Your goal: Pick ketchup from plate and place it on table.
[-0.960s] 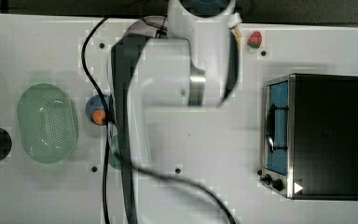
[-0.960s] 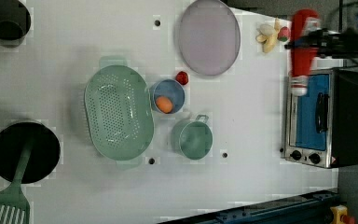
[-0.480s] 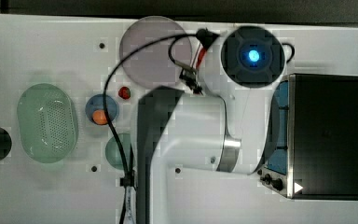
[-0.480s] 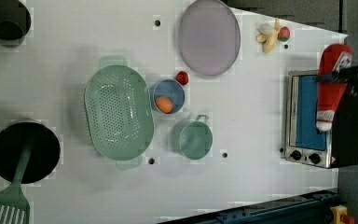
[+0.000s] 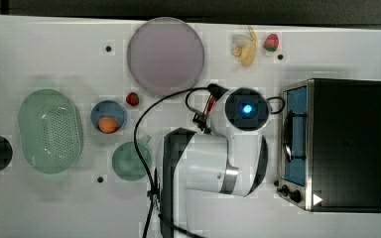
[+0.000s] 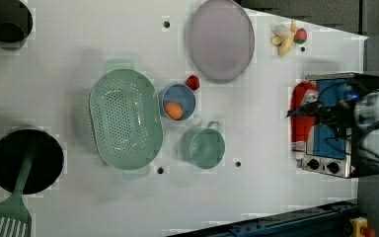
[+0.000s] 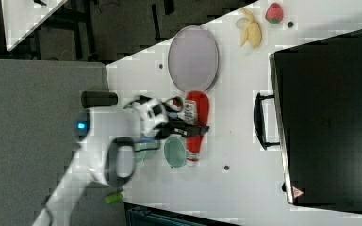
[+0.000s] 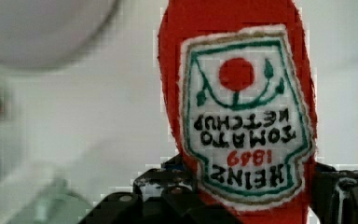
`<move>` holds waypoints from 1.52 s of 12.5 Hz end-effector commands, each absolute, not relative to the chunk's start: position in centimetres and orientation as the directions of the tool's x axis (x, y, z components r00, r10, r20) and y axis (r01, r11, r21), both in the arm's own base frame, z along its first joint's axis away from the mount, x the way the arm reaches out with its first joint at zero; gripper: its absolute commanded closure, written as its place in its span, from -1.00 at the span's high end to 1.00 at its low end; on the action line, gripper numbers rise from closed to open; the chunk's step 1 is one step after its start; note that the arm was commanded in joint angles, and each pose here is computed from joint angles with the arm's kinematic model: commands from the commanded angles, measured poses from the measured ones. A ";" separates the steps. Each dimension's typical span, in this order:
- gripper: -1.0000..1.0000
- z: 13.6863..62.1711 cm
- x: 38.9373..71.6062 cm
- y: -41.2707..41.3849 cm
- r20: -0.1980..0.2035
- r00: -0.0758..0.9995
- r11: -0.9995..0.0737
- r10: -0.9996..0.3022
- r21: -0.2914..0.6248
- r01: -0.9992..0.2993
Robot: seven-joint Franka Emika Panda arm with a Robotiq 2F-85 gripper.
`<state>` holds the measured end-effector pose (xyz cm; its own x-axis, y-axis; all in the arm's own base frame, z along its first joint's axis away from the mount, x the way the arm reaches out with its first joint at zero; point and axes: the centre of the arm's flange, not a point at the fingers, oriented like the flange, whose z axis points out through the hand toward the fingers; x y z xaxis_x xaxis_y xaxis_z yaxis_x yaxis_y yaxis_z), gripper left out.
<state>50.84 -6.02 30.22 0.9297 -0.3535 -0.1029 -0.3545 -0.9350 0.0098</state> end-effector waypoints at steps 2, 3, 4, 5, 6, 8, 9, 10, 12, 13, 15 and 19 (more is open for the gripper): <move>0.27 26.0 50.6 -4.6 -0.151 0.937 -0.949 -0.314 0.007 -0.316; 0.27 24.7 50.7 -4.6 -0.155 0.937 -0.949 -0.313 0.005 -0.316; 0.27 23.7 50.9 -4.5 -0.147 0.939 -0.949 -0.312 0.001 -0.315; 0.36 23.0 51.0 -4.4 -0.143 0.940 -0.949 -0.311 -0.001 -0.314; 0.57 22.7 50.9 -4.3 -0.148 0.939 -0.950 -0.309 -0.001 -0.313; 0.99 23.4 51.2 -4.2 -0.133 0.942 -0.951 -0.307 -0.004 -0.311; 1.00 24.1 51.5 -4.2 -0.122 0.944 -0.951 -0.307 -0.006 -0.310; 1.00 25.0 51.8 -4.2 -0.107 0.946 -0.951 -0.307 -0.008 -0.309; 1.00 28.8 53.3 -4.2 -0.034 0.942 -0.942 -0.335 -0.020 -0.335; 1.00 31.3 54.1 -4.3 -0.001 0.931 -0.931 -0.365 -0.026 -0.365; 1.00 37.0 55.0 -4.2 0.023 0.879 -0.879 -0.476 -0.032 -0.475; 1.00 49.1 55.4 -3.0 0.024 0.702 -0.703 -0.712 -0.035 -0.711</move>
<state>55.32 -4.73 46.32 0.7963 -0.6049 0.0061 -0.6048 -0.7963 -0.0121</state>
